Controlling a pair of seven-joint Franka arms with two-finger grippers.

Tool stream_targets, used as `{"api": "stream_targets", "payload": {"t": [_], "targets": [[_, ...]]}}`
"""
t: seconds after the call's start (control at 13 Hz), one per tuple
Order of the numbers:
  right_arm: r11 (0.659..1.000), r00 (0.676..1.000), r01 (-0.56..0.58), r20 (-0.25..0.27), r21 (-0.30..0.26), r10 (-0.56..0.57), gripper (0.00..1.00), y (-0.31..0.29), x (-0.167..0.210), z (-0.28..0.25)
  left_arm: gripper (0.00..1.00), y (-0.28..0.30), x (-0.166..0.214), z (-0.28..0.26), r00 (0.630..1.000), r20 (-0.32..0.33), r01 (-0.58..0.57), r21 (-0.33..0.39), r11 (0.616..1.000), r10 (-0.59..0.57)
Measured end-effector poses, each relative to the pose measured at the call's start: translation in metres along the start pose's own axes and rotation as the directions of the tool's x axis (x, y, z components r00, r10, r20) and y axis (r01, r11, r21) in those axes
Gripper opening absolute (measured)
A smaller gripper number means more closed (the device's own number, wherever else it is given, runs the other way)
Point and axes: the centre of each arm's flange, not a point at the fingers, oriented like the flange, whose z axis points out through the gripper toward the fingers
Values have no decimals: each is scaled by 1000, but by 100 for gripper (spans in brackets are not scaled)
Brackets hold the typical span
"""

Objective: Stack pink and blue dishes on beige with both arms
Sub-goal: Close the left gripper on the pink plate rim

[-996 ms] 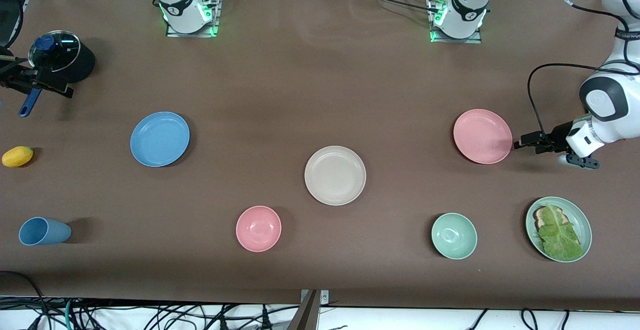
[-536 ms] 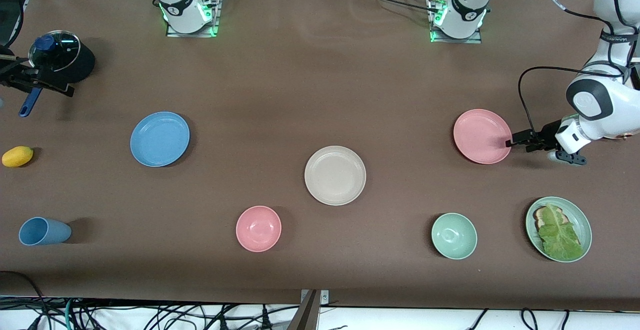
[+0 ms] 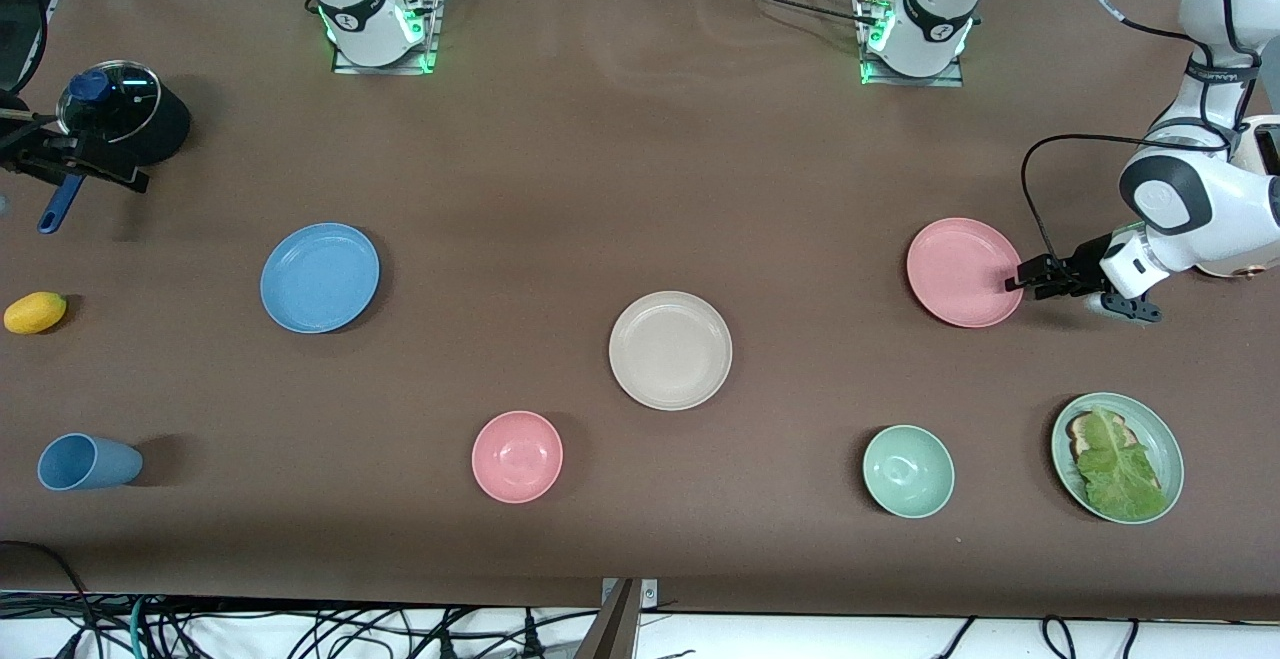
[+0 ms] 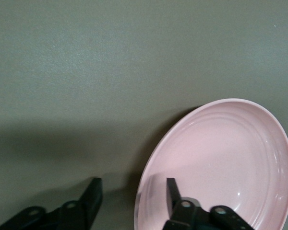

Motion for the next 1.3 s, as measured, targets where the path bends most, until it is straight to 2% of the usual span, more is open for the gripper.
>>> {"api": "stream_targets", "payload": {"t": [0.23,0.38,1.07,1.3], "targets": [[1000,1000,0,0,0,0,100,0,0,0,24,0,0,0,1000,0,0,0,1000,0],[1000,1000,0,1,0,0,100,0,0,0,7,0,0,0,1000,0,-1,-1,1000,1],[1000,1000,0,1,0,0,100,0,0,0,5,8,5,-5,1000,-1,-7,-16,1000,7],[1000,1000,0,1,0,0,100,0,0,0,5,58,30,-23,1000,-29,3,-24,1000,-4]]}}
